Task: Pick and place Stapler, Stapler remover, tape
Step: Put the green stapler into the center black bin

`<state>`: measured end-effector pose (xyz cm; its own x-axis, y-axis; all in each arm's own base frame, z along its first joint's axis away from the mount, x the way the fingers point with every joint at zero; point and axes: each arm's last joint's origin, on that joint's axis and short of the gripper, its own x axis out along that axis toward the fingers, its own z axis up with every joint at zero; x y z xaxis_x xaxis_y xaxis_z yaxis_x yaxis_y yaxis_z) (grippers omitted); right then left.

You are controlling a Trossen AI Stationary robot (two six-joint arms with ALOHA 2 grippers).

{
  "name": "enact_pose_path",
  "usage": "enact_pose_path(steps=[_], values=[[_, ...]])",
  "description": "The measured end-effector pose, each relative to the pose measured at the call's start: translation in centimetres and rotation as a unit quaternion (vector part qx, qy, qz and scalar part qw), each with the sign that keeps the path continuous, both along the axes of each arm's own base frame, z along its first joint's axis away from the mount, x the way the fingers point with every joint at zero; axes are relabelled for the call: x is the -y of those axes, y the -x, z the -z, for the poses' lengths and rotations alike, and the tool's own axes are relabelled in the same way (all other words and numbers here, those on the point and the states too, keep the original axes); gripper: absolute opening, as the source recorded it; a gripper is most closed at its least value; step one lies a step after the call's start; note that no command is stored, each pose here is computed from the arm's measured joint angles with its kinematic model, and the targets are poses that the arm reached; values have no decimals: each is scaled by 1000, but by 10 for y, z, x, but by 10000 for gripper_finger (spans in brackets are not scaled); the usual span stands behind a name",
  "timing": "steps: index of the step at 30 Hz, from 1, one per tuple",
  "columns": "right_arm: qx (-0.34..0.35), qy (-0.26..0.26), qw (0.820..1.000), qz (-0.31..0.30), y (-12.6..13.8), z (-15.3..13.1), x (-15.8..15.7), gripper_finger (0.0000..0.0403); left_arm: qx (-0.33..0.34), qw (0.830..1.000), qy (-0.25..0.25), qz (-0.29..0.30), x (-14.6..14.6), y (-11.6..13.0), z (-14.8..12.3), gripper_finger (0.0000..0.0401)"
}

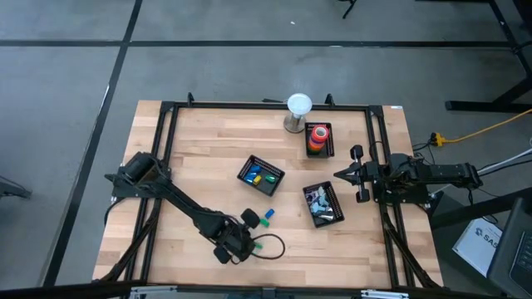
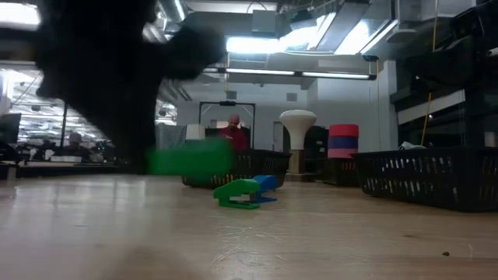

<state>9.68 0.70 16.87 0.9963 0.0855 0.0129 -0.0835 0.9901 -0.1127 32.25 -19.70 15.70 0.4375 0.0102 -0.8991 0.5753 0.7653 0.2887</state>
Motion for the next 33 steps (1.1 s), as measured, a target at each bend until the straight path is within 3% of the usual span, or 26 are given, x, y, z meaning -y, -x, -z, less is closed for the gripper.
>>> enact_pose_path(steps=[7,18,26,33], values=[[0,0,1000,0,0,0,0,14,74,996,4,-51,-14,2,-43,5],[0,0,1000,0,0,0,0,14,183,972,4,-147,-37,13,-97,4],[0,0,1000,0,0,0,0,14,225,955,-34,-192,-49,12,-108,4],[0,0,1000,0,0,0,0,14,244,937,-22,-247,-77,-4,-111,4]])
